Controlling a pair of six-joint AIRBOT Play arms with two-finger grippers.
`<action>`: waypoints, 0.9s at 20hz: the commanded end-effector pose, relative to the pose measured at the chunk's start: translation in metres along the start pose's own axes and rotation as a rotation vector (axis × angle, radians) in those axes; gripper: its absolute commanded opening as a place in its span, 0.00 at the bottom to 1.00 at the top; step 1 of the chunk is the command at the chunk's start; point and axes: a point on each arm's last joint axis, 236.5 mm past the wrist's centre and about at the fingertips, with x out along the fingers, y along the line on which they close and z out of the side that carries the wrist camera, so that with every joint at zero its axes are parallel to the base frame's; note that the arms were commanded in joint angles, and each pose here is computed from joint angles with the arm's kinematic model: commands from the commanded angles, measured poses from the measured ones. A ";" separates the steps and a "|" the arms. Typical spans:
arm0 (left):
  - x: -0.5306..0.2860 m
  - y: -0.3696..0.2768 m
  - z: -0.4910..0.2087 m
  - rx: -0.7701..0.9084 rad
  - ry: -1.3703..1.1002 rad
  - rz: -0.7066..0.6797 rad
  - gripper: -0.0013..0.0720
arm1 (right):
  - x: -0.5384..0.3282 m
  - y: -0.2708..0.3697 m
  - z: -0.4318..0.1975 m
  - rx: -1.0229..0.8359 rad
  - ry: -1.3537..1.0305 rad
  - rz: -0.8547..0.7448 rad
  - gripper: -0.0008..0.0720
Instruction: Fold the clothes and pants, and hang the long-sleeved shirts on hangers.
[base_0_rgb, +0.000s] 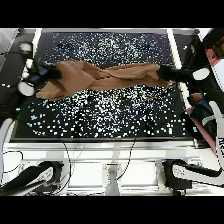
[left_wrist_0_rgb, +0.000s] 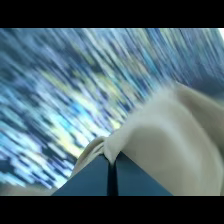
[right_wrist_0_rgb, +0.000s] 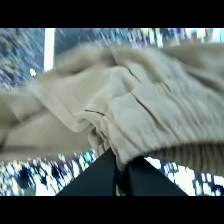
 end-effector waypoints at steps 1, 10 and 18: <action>-0.044 0.064 0.074 0.049 -0.195 0.165 0.04 | -0.019 0.024 0.045 -0.045 -0.091 0.031 0.06; -0.055 0.092 0.077 0.059 -0.204 0.231 0.04 | -0.073 -0.019 0.068 0.018 -0.023 -0.049 0.06; 0.001 0.109 0.043 0.100 -0.174 0.268 0.04 | -0.061 -0.052 0.138 0.164 -0.332 -0.104 0.06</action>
